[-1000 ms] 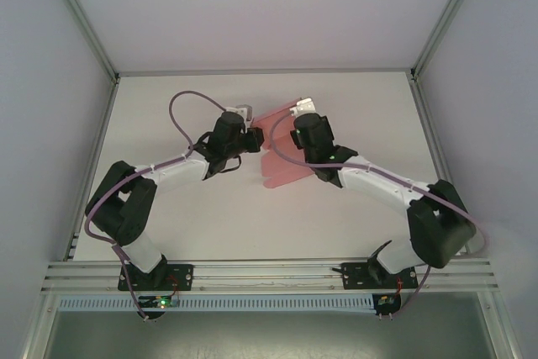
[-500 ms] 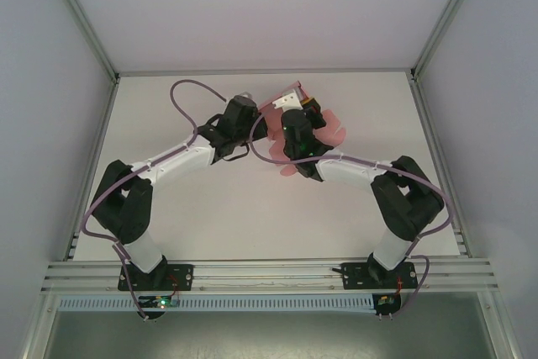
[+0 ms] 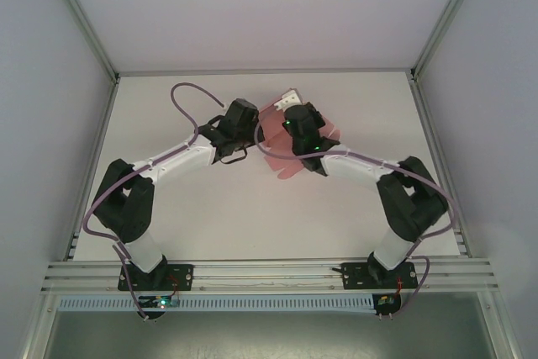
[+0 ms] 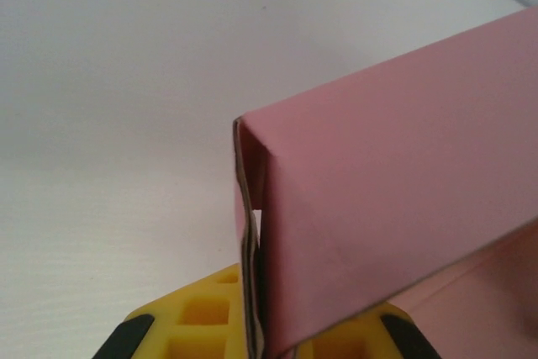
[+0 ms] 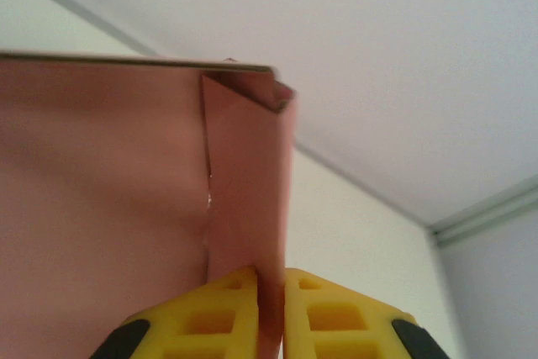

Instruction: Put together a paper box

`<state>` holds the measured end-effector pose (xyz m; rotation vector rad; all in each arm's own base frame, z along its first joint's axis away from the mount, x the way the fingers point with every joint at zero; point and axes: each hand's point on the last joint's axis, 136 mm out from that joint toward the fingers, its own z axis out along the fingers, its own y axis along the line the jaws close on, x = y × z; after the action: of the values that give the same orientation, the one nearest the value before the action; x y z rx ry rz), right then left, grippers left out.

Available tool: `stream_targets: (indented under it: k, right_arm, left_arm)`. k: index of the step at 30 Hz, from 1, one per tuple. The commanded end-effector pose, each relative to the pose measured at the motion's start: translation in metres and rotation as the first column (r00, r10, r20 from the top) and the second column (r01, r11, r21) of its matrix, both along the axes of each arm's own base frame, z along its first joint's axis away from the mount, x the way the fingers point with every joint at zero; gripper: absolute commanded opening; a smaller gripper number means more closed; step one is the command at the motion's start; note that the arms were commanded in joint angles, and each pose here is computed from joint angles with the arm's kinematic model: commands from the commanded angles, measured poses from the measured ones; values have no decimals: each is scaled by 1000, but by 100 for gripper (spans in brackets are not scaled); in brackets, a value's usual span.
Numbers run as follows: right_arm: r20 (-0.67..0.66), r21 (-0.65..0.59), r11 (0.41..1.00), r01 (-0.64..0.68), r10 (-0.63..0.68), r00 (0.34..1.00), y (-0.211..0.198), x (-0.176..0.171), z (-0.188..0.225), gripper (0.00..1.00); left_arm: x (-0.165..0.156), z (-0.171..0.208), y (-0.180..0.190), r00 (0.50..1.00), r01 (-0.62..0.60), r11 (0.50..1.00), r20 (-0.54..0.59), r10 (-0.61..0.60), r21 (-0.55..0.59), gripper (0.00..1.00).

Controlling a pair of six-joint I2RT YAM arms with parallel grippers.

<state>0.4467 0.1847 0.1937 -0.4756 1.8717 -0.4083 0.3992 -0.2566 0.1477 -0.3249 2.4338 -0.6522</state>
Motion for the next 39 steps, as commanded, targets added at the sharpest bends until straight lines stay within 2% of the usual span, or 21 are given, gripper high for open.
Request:
stream_targets:
  k: [1, 2, 6, 8, 12, 14, 15, 16, 19, 22, 24, 26, 29, 31, 33, 36, 38, 39]
  right_arm:
    - [-110, 290, 950, -117, 155, 982, 2, -13, -1, 22]
    - [-113, 311, 936, -163, 207, 972, 9, -18, 0, 30]
    - [-109, 379, 893, -244, 305, 946, 21, -33, 11, 43]
    - [-97, 400, 871, -287, 351, 931, 24, -39, 19, 53]
    - [-51, 420, 850, -318, 372, 927, 20, -48, 40, 71]
    - [-28, 432, 840, -328, 376, 926, 17, -53, 50, 76]
    - [-17, 444, 835, -325, 370, 929, 14, -54, 54, 85]
    - [-7, 460, 826, -325, 369, 929, 11, -57, 59, 98]
    - [33, 540, 771, -336, 380, 924, 3, -67, 74, 98]
    - [64, 643, 704, -302, 343, 937, -17, -78, 86, 98]
    - [81, 688, 666, -289, 325, 942, -31, -87, 91, 98]
    - [79, 712, 653, -259, 292, 953, -47, -96, 91, 98]
    - [60, 719, 659, -220, 256, 965, -65, -111, 87, 98]
    - [44, 718, 669, -192, 232, 972, -76, -120, 84, 98]
    - [34, 716, 676, -174, 215, 976, -82, -127, 81, 98]
    - [24, 698, 695, -175, 220, 975, -87, -140, 78, 98]
    - [27, 684, 708, -175, 214, 976, -91, -146, 76, 98]
    - [31, 680, 712, -174, 209, 977, -93, -148, 76, 98]
  left_arm:
    - [-11, -18, 25, 999, 7, 996, -41, -4, 90, 0]
    - [-9, -12, 23, 1000, 10, 997, -16, -9, 81, 0]
    - [-5, 7, 23, 998, 20, 997, 56, -24, 75, 0]
    - [-5, 10, 25, 997, 18, 996, 68, -24, 83, 0]
    - [-6, 11, 27, 996, 36, 994, 82, -45, 102, 0]
    - [-7, 13, 24, 992, 65, 992, 100, -76, 108, 0]
    - [-8, 15, 23, 989, 85, 990, 113, -98, 112, 0]
    - [-8, 17, 22, 984, 105, 987, 128, -120, 121, 0]
    - [-8, 23, 15, 949, 217, 955, 185, -255, 201, 0]
    - [-9, 29, 6, 843, 381, 850, 241, -481, 363, 0]
    - [-4, 33, 11, 794, 401, 801, 268, -546, 445, 0]
    - [1, 42, 14, 748, 436, 770, 288, -598, 466, 0]
    - [-4, 51, 14, 636, 526, 673, 285, -717, 519, 0]
    - [-12, 48, 11, 512, 585, 536, 236, -826, 608, 0]
    - [-17, 45, 11, 412, 621, 409, 165, -896, 669, 0]
    - [-21, 42, 13, 301, 665, 237, 36, -953, 708, 0]
    - [-28, 37, 13, 176, 689, 84, -53, -983, 720, 0]
    - [-27, 36, 11, 132, 678, 25, -88, -987, 735, 0]
